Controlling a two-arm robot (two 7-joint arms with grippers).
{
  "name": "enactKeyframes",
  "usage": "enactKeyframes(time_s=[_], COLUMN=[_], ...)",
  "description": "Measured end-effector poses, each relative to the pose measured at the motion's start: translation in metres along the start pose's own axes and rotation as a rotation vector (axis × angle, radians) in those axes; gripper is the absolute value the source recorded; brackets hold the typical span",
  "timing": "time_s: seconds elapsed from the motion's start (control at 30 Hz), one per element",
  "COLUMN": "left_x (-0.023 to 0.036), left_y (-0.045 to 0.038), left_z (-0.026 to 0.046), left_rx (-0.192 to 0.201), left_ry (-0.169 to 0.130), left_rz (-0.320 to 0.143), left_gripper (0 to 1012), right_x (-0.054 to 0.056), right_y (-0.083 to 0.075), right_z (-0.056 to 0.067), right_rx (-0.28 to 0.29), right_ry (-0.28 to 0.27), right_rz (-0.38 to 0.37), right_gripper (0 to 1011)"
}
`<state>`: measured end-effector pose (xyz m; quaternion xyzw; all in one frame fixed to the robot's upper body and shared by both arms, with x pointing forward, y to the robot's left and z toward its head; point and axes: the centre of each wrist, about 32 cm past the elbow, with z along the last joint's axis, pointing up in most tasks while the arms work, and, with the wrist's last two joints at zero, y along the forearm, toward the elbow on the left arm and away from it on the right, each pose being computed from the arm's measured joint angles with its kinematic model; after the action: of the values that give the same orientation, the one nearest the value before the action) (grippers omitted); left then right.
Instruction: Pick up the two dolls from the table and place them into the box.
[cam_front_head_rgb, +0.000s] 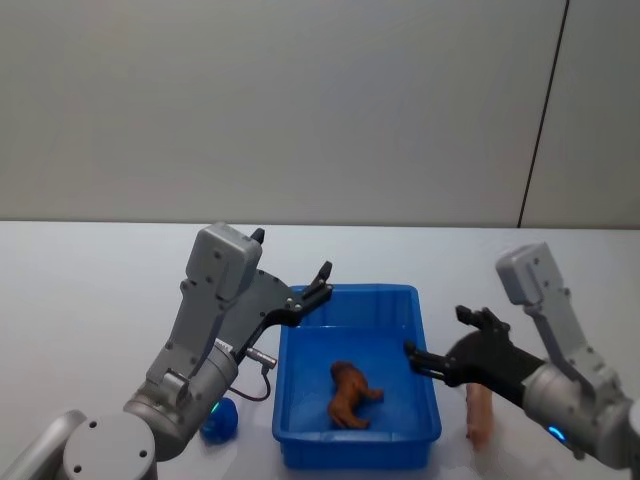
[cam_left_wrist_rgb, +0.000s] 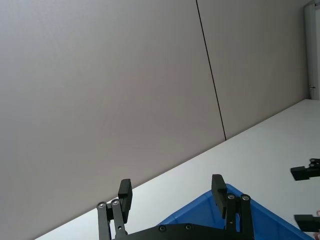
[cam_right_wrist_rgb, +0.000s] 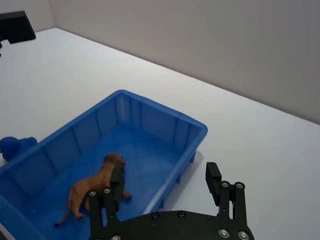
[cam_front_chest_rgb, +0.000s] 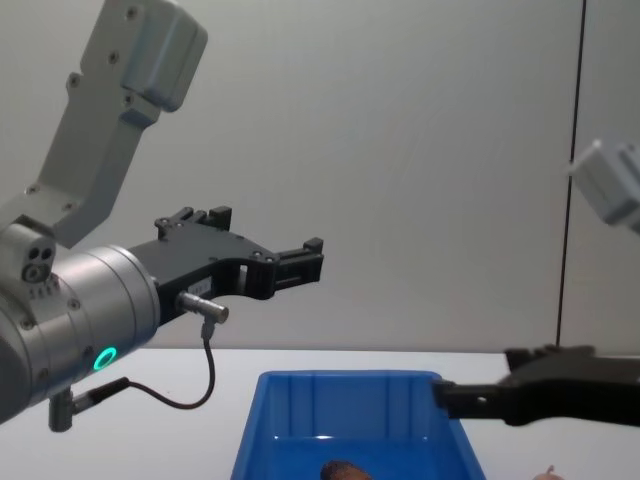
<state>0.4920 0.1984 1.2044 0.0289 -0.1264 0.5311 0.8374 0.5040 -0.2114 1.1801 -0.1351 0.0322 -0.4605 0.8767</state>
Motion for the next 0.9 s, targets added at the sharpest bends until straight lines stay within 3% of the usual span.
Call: enactKeyframes(time_s=[0.4,0.9], left_x=[0.0000,0.0000], left_y=[0.0000,0.0000], left_z=[0.0000,0.0000], left_rx=[0.000,0.000], left_ry=[0.000,0.000], left_rz=[0.000,0.000], left_gripper=[1001,1002], right_x=[-0.004,-0.012], right_y=[-0.032,-0.042], right_z=[-0.021,-0.038], right_rx=[-0.057,-0.123], right_ry=[0.036,0.048], right_rz=[-0.050,-0.091], right_gripper=[1001,1001])
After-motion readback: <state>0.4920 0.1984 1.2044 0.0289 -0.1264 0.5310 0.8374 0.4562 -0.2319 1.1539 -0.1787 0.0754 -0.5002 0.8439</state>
